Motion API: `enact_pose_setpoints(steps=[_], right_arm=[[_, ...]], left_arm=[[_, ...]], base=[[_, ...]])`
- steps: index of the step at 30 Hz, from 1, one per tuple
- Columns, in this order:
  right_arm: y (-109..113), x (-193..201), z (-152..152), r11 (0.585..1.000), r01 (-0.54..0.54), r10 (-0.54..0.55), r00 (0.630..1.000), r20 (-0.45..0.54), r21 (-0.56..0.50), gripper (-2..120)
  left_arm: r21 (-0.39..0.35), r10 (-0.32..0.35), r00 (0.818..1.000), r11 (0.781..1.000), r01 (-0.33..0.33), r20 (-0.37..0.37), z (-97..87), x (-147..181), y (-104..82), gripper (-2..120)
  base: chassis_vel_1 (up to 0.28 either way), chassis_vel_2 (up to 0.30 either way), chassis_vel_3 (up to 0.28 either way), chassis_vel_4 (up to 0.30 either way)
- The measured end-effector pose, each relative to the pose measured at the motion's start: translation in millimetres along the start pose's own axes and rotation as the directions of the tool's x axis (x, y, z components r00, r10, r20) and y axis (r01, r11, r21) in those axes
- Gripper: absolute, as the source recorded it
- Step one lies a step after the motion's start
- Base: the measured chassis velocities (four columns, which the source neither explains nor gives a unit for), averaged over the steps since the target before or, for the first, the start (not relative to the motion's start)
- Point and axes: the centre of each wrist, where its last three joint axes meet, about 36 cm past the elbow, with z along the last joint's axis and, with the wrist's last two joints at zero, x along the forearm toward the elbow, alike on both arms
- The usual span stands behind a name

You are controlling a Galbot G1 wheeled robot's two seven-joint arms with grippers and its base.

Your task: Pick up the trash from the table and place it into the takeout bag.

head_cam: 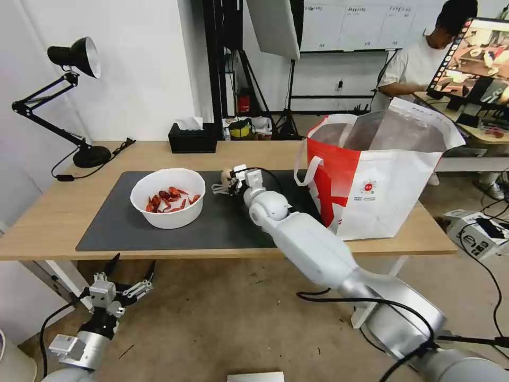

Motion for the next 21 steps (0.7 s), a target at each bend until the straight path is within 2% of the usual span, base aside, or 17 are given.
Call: enact_pose_setpoints(steps=[3, 4, 6, 7, 10, 15, 18, 19, 21], right_arm=[[-9, 39, -11, 1.000, 0.005, -0.006, 0.995, 0.095, 0.010, 7], [-9, 39, -11, 1.000, 0.005, -0.006, 0.995, 0.095, 0.010, 7], [-17, 74, -24, 1.000, 0.003, -0.002, 0.986, 0.168, -0.006, 7], [-17, 74, -24, 1.000, 0.003, -0.002, 0.986, 0.168, -0.006, 7], [-33, 120, -38, 1.000, -0.019, 0.025, 0.966, 0.258, -0.023, 7], [-49, 153, -46, 0.998, -0.056, 0.064, 0.948, 0.312, -0.037, 6], [-76, 181, -57, 0.992, -0.123, 0.129, 0.922, 0.364, -0.039, 6], [-76, 181, -57, 0.992, -0.123, 0.129, 0.922, 0.364, -0.039, 6], [-97, 192, -70, 0.982, -0.184, 0.190, 0.897, 0.399, -0.052, 6]], left_arm=[[0.000, 0.000, 1.000, 1.000, 0.000, -0.003, 0.2, 1, -0.5, 100], [0.000, 0.000, 1.000, 1.000, 0.000, -0.003, 0.2, 1, -0.5, 100], [0.002, 0.004, 1.000, 1.000, -0.004, 0.000, -1.0, 1, -2.4, 100], [0.002, 0.004, 1.000, 1.000, -0.004, 0.000, -1.0, 1, -2.4, 100], [0.003, 0.009, 1.000, 1.000, -0.009, 0.006, -3.9, -1, -5.3, 100], [0.005, 0.011, 1.000, 1.000, -0.011, 0.006, -4.3, -1, -7.4, 100], [0.009, 0.014, 1.000, 1.000, -0.014, 0.005, -3.4, -1, -10.2, 100], [0.009, 0.014, 1.000, 1.000, -0.014, 0.005, -3.4, -1, -10.2, 100], [0.008, 0.011, 1.000, 1.000, -0.011, 0.004, -2.5, -2, -13.3, 100]], base=[[0.000, 0.000, 0.000, 0.000], [0.000, 0.000, 0.000, 0.000], [0.000, 0.000, 0.000, 0.000], [0.000, 0.000, 0.000, 0.000], [0.000, 0.000, 0.000, 0.000], [0.000, 0.000, 0.000, 0.000], [0.000, 0.000, 0.000, 0.000], [0.000, 0.000, 0.000, 0.000], [0.000, 0.000, 0.000, 0.000]])
